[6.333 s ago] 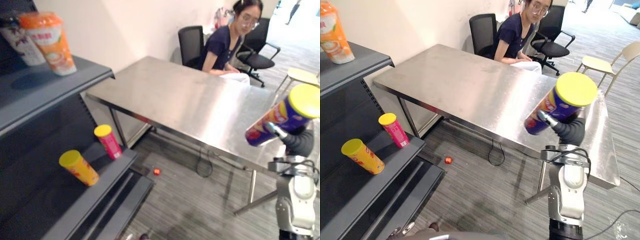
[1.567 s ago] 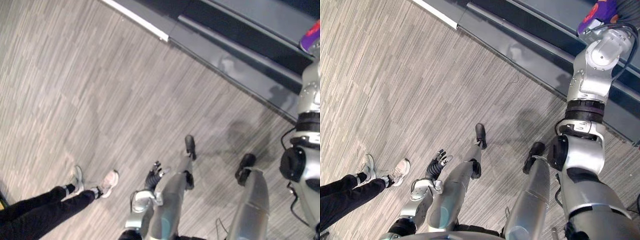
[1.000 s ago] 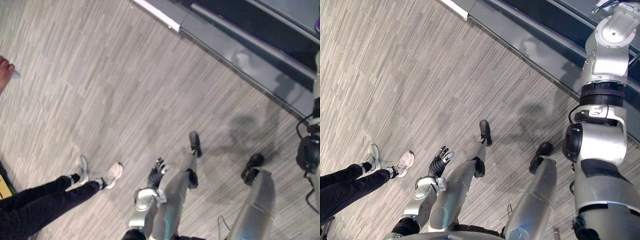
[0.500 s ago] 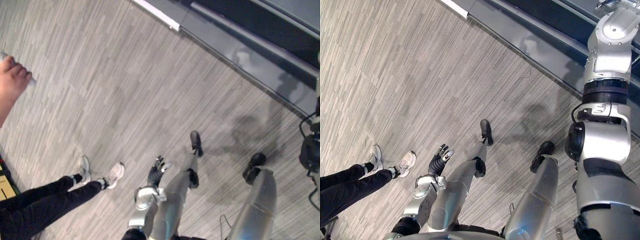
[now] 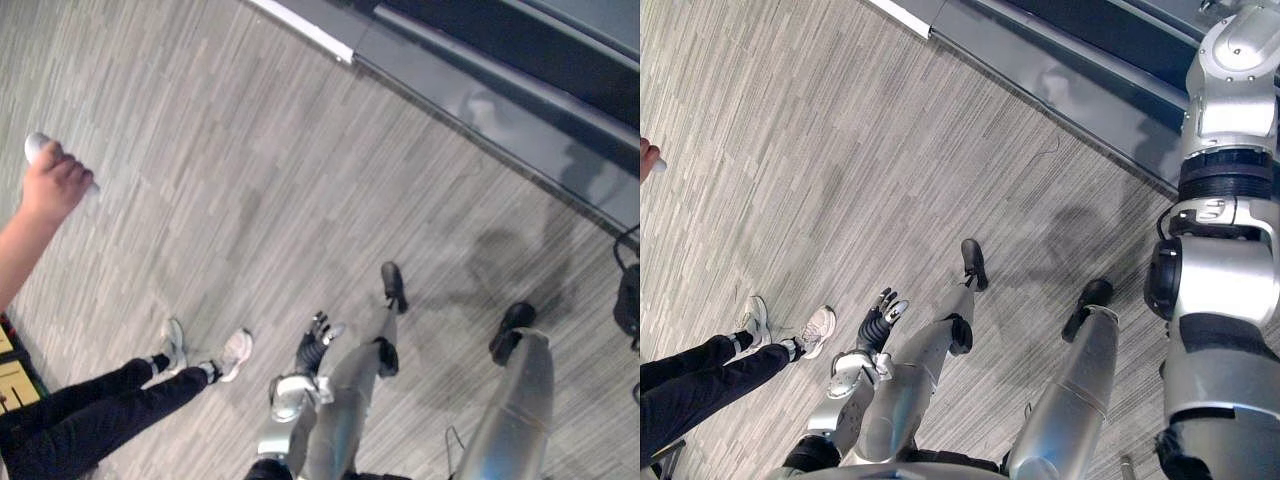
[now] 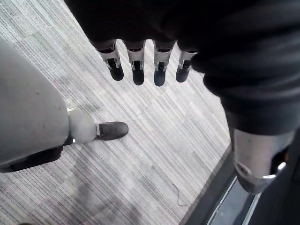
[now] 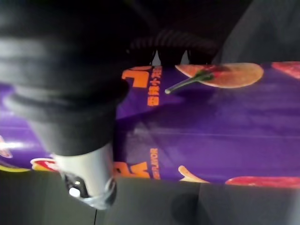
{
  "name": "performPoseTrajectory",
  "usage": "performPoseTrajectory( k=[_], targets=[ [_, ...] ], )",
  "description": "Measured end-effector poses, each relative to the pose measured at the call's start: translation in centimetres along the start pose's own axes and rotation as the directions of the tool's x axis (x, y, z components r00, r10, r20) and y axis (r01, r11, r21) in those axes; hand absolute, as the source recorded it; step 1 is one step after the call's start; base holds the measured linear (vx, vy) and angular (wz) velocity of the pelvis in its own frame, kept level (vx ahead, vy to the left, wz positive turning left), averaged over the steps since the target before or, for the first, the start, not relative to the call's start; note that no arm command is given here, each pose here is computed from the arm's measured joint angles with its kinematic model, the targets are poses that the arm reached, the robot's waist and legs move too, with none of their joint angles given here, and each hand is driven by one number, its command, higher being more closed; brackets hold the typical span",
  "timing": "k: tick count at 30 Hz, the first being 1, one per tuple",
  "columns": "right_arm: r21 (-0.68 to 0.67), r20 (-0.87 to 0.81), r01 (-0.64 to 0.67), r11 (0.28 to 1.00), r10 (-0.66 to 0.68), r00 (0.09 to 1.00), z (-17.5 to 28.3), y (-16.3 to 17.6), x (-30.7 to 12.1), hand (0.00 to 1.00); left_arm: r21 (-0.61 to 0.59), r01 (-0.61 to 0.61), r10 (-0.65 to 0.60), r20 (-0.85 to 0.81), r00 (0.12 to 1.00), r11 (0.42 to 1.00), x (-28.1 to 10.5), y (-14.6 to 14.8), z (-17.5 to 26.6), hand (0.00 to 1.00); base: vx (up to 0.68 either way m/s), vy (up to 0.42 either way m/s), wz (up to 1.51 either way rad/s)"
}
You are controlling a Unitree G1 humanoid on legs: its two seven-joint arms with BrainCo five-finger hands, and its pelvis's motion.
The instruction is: Put the gum and the chips on the shelf.
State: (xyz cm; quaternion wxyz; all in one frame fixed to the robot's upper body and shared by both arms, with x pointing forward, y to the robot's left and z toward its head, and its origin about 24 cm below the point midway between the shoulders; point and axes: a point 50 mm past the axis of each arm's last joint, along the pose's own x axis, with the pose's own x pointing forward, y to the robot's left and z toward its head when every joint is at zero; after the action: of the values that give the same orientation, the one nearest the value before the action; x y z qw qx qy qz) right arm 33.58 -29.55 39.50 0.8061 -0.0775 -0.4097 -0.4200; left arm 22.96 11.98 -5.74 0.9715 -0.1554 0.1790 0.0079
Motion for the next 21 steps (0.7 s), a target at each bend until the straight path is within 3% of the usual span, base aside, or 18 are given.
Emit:
performPoseTrajectory(
  k=[6,7,14,21],
  targets=[
    [0.008,0.013,0.001,1.0,-0.001,1.0,0.1,0.0,0.0,1.0,-0.001,0.015,-0.015,-0.006,1.0,1.0,0.0,-0.4,-0.1,0.0,-0.05,-0.037,-0.03],
    [0.007,0.012,0.001,1.0,-0.001,1.0,0.1,0.0,0.0,0.0,-0.001,0.015,-0.015,-0.006,1.0,1.0,0.0,-0.4,-0.1,0.0,-0.04,-0.032,0.0],
    [-0.112,-0.161,-0.03,0.993,0.012,0.987,-4.3,-0.5,-1.3,0.0,-0.002,0.019,-0.019,-0.009,1.0,1.0,-0.1,-0.5,-0.2,0.0,-0.05,-0.037,-0.01],
    [-0.115,-0.166,-0.029,0.993,0.01,0.986,-4.4,-0.5,-1.4,0.0,-0.002,0.019,-0.019,-0.01,1.0,1.0,-0.1,-0.5,-0.3,0.0,-0.04,-0.046,-0.04]
  ],
)
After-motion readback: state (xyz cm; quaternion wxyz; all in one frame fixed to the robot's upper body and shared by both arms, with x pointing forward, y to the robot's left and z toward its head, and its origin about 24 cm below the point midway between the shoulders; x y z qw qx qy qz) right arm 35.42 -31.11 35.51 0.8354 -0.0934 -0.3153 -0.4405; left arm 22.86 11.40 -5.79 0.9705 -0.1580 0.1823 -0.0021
